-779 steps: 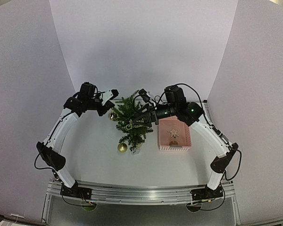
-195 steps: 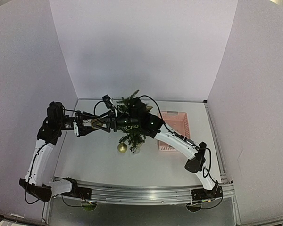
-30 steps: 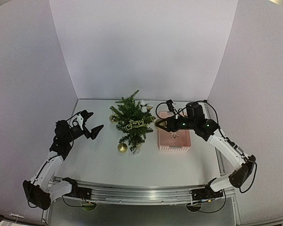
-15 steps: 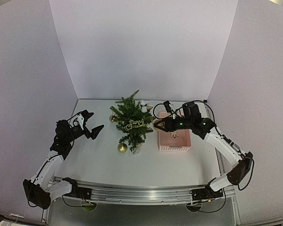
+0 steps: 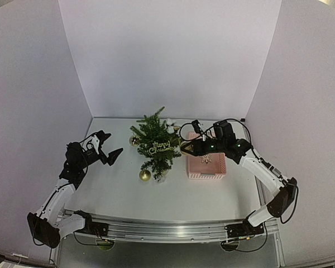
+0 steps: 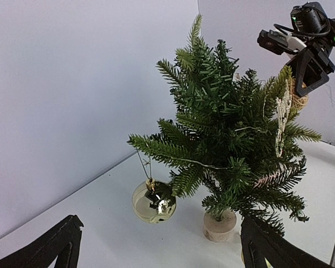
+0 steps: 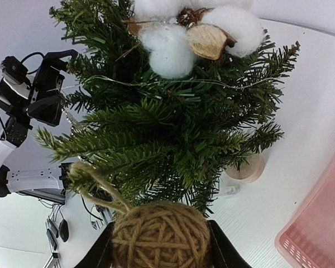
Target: Decorate the small christmas tree
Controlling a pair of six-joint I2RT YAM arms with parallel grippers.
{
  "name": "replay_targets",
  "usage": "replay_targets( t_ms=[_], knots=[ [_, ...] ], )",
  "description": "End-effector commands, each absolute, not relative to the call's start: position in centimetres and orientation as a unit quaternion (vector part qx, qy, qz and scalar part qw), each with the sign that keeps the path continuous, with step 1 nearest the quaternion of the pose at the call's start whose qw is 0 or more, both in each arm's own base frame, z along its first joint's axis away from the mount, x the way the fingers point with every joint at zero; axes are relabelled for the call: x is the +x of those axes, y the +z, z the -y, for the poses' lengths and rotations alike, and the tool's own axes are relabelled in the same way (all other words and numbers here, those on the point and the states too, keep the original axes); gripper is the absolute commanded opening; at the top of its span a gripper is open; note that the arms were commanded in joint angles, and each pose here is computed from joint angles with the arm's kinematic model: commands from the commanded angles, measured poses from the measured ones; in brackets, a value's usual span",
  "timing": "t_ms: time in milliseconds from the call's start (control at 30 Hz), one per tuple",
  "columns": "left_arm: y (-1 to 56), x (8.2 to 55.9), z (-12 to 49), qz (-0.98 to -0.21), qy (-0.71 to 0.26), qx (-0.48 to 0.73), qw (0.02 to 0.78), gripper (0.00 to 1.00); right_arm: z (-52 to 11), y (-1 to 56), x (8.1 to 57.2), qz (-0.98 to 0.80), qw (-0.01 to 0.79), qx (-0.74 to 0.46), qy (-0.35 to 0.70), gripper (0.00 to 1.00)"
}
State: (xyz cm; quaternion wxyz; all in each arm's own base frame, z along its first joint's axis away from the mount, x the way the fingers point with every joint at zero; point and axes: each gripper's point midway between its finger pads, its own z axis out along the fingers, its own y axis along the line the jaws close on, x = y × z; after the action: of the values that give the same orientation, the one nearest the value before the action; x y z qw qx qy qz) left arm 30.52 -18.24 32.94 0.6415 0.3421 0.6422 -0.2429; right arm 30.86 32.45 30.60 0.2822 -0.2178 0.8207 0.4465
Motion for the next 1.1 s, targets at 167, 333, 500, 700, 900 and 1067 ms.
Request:
replay_targets(
  t_ms=[167, 333, 500, 700, 900, 1067],
  knots=[
    [33.5, 30.5, 18.3, -0.628, -0.234, 0.348, 0.655, 1.0, -33.2, 31.5, 31.2, -0.811, 0.287, -0.225, 0.458, 0.42],
    [33.5, 30.5, 18.3, -0.628, -0.234, 0.348, 0.656, 1.0, -33.2, 32.1, 31.3, -0.809, 0.292, -0.224, 0.459, 0.47],
    [33.7, 30.5, 18.3, -0.626, -0.232, 0.349, 0.657, 1.0, -33.1, 32.6, 31.2, -0.806, 0.299, -0.226, 0.459, 0.51],
    [33.7, 30.6, 18.3, -0.625, -0.232, 0.35, 0.658, 1.0, -33.0, 32.9, 31.2, -0.805, 0.301, -0.224, 0.459, 0.56],
    [33.8, 30.6, 18.3, -0.623, -0.23, 0.351, 0.66, 1.0, -32.9, 33.0, 31.1, -0.805, 0.303, -0.224, 0.459, 0.62],
    [33.8, 30.5, 18.3, -0.624, -0.231, 0.351, 0.659, 1.0, -32.8, 33.4, 31.0, -0.803, 0.305, -0.222, 0.46, 0.66]
  ],
)
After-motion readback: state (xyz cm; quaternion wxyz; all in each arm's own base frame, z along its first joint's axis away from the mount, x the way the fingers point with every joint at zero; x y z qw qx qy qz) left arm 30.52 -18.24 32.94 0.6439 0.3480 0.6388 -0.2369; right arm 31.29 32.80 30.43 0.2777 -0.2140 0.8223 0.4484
